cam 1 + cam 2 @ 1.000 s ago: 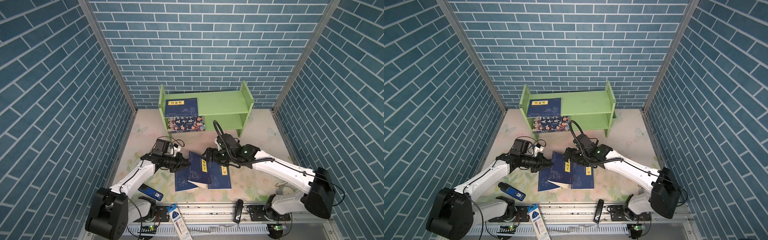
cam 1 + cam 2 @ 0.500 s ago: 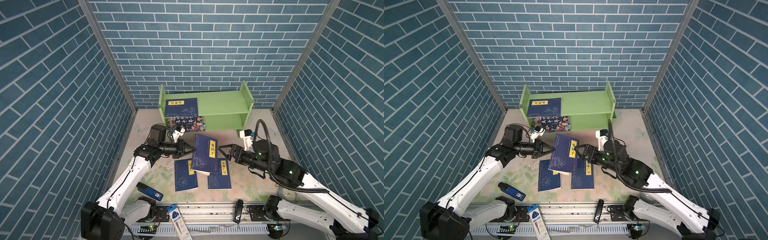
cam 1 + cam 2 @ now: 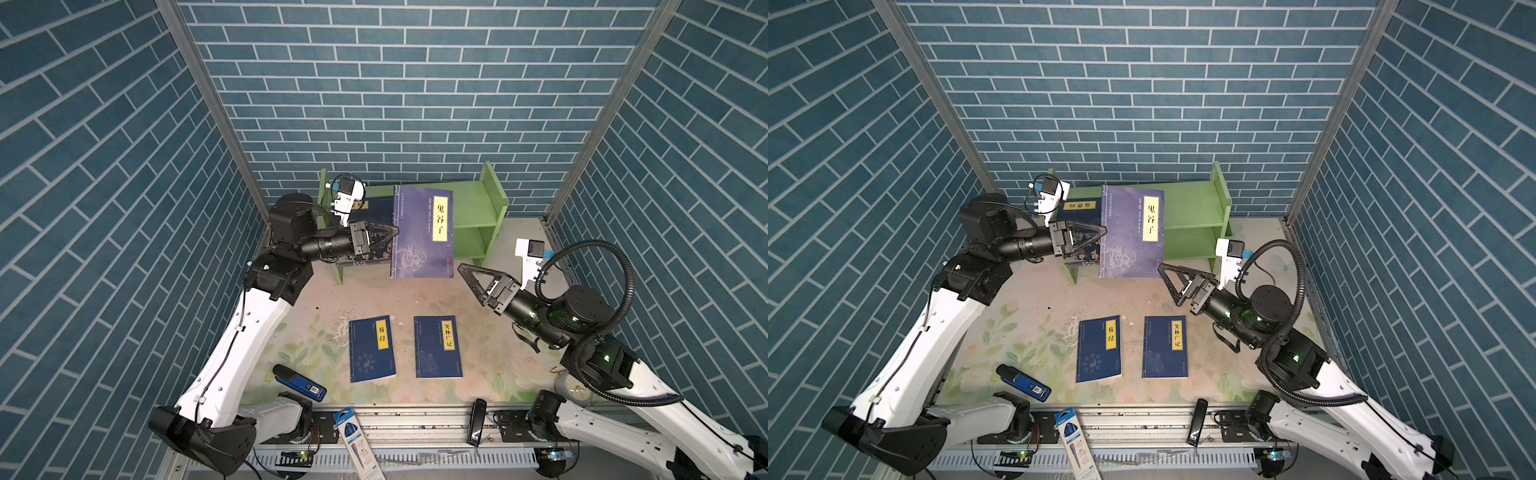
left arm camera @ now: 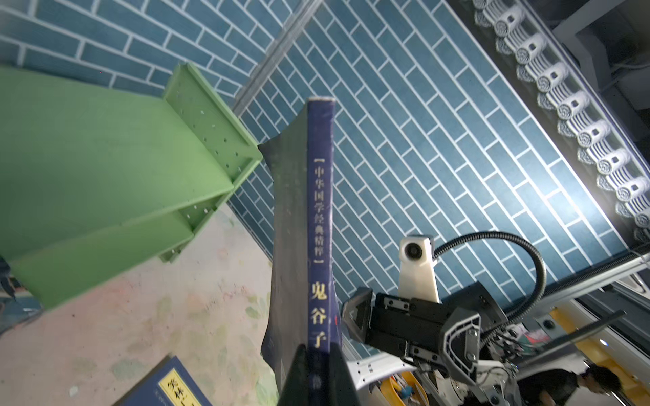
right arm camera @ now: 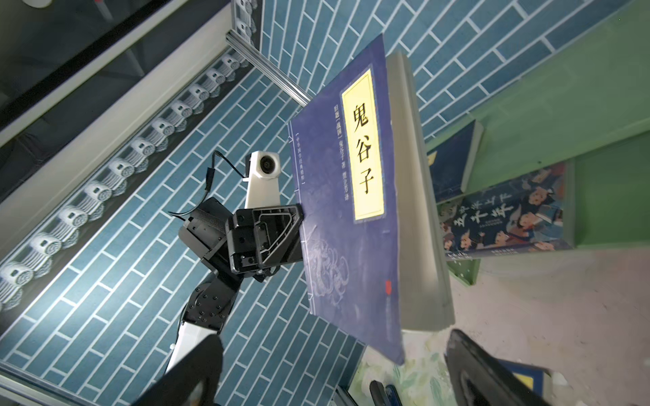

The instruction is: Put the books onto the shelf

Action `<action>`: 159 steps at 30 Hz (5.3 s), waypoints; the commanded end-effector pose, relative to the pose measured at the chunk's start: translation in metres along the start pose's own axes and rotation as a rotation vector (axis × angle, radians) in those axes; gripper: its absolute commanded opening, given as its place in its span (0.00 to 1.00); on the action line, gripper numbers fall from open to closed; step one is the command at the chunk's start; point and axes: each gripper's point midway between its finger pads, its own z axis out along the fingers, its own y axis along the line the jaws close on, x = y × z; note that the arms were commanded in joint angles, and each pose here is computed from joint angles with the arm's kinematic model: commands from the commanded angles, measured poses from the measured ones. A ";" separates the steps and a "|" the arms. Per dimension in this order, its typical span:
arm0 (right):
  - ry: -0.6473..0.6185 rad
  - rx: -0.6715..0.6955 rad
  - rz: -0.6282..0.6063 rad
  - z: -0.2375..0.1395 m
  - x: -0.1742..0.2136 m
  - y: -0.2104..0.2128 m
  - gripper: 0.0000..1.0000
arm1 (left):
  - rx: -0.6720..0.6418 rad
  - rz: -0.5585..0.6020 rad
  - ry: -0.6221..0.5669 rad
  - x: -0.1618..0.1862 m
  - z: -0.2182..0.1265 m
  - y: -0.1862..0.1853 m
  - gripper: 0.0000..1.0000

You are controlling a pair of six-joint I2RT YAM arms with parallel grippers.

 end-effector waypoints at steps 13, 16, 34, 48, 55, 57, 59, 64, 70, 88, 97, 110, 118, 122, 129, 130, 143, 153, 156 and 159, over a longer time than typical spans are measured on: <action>-0.057 -0.249 0.021 0.104 -0.008 0.034 0.99 | -0.011 -0.113 -0.533 -0.136 -0.052 -0.010 0.00; -0.059 -0.281 0.038 0.125 -0.006 0.035 0.99 | -0.018 -0.142 -0.551 -0.137 -0.056 -0.007 0.00; -0.194 -0.441 0.200 0.184 -0.031 0.018 0.98 | -0.056 -0.217 -0.554 -0.115 -0.063 0.017 0.00; -0.170 -0.329 0.259 0.212 -0.041 -0.024 0.34 | -0.182 -0.351 -0.529 -0.083 -0.071 0.061 0.00; -0.097 -0.242 0.271 0.220 -0.036 -0.052 0.05 | -0.262 -0.453 -0.487 -0.056 -0.067 0.098 0.00; -0.083 -0.241 0.277 0.223 -0.037 -0.057 0.05 | -0.283 -0.471 -0.474 -0.050 -0.065 0.107 0.01; -0.059 -0.237 0.280 0.226 -0.037 -0.061 0.04 | -0.304 -0.484 -0.460 -0.044 -0.065 0.114 0.20; 0.043 -0.191 0.237 0.232 -0.043 -0.065 0.02 | -0.334 -0.499 -0.430 -0.033 -0.068 0.123 0.48; 0.164 -0.145 0.227 0.234 -0.049 -0.083 0.02 | -0.397 -0.554 -0.398 -0.020 -0.080 0.134 0.61; 0.511 0.040 0.189 0.242 -0.027 -0.141 0.05 | -0.371 -0.528 -0.401 -0.030 -0.082 0.138 0.62; 0.550 0.094 0.193 0.253 -0.024 -0.167 0.08 | -0.378 -0.540 -0.394 -0.028 -0.080 0.147 0.62; 0.545 0.174 0.201 0.256 -0.034 -0.192 0.23 | -0.379 -0.570 -0.399 -0.030 -0.076 0.158 0.62; 0.523 0.268 0.202 0.258 -0.036 -0.223 0.39 | -0.378 -0.590 -0.397 -0.028 -0.073 0.164 0.62; 0.511 0.310 0.191 0.257 -0.040 -0.232 0.45 | -0.379 -0.596 -0.395 -0.027 -0.073 0.167 0.62; 0.478 0.392 0.141 0.250 -0.050 -0.237 0.46 | -0.376 -0.604 -0.396 -0.028 -0.072 0.168 0.62; 0.479 0.392 0.141 0.250 -0.050 -0.237 0.44 | -0.375 -0.606 -0.395 -0.028 -0.072 0.168 0.62; 0.481 0.313 0.101 0.259 -0.053 -0.227 0.05 | -0.376 -0.608 -0.398 -0.028 -0.072 0.168 0.63; 0.491 0.194 0.064 0.277 -0.050 -0.215 0.06 | -0.381 -0.611 -0.397 -0.029 -0.071 0.172 0.63; 0.487 0.165 0.056 0.282 -0.049 -0.213 0.07 | -0.379 -0.611 -0.398 -0.030 -0.071 0.171 0.63; 0.488 0.140 0.048 0.287 -0.049 -0.210 0.08 | -0.379 -0.609 -0.398 -0.031 -0.071 0.170 0.63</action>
